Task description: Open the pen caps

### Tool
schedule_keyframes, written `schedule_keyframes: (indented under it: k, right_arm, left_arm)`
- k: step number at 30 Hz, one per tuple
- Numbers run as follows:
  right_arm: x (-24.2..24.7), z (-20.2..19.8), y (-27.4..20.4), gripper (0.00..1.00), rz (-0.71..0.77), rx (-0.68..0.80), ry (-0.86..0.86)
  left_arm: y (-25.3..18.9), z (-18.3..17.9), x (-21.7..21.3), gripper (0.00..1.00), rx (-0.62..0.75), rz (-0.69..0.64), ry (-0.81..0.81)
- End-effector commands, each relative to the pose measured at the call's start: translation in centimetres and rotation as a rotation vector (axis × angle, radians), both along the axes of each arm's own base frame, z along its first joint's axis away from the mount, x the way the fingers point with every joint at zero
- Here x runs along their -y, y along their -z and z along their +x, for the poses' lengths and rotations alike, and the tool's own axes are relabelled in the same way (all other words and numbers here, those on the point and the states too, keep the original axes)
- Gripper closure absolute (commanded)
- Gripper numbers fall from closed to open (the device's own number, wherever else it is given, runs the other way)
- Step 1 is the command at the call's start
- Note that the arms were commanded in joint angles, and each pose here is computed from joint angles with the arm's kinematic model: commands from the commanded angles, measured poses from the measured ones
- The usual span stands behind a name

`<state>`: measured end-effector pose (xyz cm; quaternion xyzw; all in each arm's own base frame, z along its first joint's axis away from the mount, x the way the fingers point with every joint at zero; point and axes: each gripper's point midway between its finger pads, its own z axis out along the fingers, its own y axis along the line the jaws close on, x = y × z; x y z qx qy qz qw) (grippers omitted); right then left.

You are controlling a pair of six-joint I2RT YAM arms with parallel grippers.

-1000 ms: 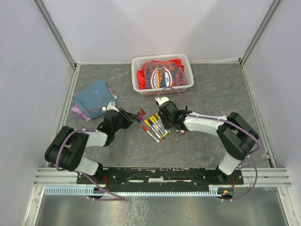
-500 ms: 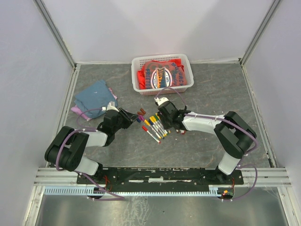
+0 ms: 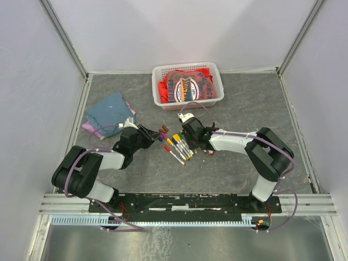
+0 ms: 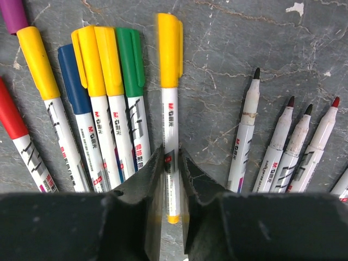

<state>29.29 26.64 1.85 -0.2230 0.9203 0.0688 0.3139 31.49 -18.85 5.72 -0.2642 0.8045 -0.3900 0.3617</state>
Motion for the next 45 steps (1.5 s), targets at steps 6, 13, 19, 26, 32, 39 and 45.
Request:
schedule_keyframes:
  k: [6,13,19,26,32,39,45]
  right_arm:
    - [-0.7,0.9,-0.5,0.96,0.018,0.028,0.01]
    - [-0.8,1.4,-2.8,0.99,0.057,0.09,0.006]
    - [-0.8,1.5,-5.7,0.99,0.101,0.148,-0.009]
    - [-1.3,0.7,-6.9,0.99,0.159,0.156,-0.032]
    - [-1.9,-0.1,-8.0,0.99,0.221,0.168,-0.053]
    - [-2.8,-0.7,-9.0,0.99,0.264,0.168,-0.085]
    - [-3.6,-1.1,-9.1,0.99,0.284,0.161,-0.104]
  left_arm:
    - [-3.7,1.4,1.9,0.48,0.107,-0.07,0.05]
    - [-5.9,1.5,4.6,0.42,0.169,-0.175,0.15]
    - [-7.2,1.7,7.1,0.42,0.193,-0.227,0.223]
    - [-7.4,2.0,8.6,0.41,0.19,-0.238,0.253]
    - [-7.0,2.3,9.6,0.41,0.178,-0.248,0.27]
    - [-6.7,2.5,10.4,0.41,0.169,-0.266,0.281]
    - [-7.0,2.6,11.0,0.41,0.17,-0.274,0.29]
